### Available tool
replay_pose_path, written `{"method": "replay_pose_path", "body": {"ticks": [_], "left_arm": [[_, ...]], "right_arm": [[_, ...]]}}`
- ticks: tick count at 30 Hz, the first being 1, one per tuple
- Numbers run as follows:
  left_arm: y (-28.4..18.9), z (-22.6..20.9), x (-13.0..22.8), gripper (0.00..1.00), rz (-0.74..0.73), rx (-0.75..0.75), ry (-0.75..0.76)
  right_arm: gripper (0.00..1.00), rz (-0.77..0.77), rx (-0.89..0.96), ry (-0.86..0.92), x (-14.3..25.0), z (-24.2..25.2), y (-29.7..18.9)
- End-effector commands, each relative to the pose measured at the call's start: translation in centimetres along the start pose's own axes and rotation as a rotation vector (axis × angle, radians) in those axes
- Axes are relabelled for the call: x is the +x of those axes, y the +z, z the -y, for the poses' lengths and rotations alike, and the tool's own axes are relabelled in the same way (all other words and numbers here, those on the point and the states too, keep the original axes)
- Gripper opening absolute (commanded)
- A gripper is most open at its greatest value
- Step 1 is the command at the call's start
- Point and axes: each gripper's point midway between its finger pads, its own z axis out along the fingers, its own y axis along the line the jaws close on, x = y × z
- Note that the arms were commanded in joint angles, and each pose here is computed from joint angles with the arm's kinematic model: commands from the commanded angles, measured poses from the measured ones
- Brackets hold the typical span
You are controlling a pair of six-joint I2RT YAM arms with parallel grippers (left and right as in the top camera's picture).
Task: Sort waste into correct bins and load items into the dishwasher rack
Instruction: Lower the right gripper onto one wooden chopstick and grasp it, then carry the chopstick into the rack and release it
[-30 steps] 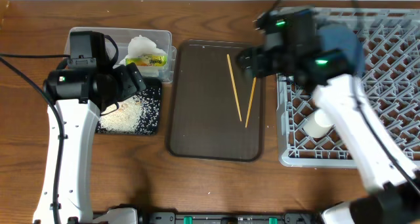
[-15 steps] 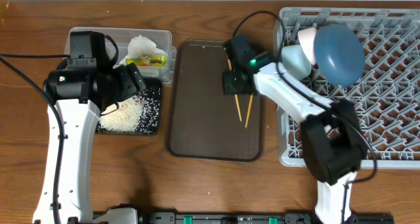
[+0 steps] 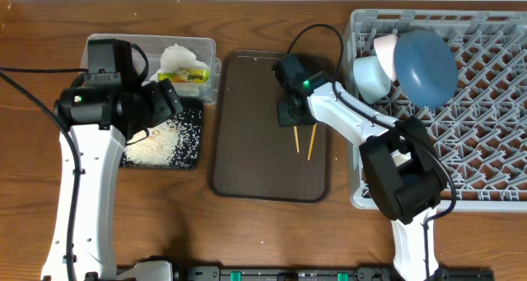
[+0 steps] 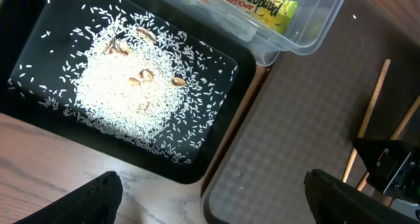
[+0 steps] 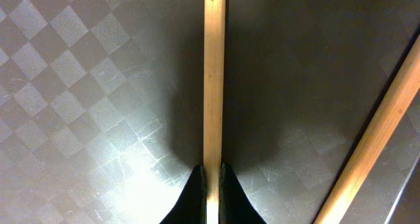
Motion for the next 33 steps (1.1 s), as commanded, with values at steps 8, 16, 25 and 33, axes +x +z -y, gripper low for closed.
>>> {"method": "replay_pose_path", "body": {"ticks": [8, 16, 25, 33], "left_arm": [[-0.1, 0.0, -0.5, 0.91, 0.007, -0.004, 0.007], [-0.1, 0.0, -0.5, 0.92, 0.007, -0.004, 0.006], [-0.1, 0.0, -0.5, 0.91, 0.007, -0.004, 0.007], [-0.1, 0.0, -0.5, 0.91, 0.007, -0.004, 0.007]], "right_arm": [[0.01, -0.001, 0.018, 0.01, -0.3, 0.1, -1.7], [0.01, 0.136, -0.044, 0.018, -3.2, -0.2, -9.8], [0.01, 0.331, -0.072, 0.168, -5.1, 6.7, -21.5], [0.02, 0.407, -0.042, 0.533, -3.9, 14.6, -27.0]]}}
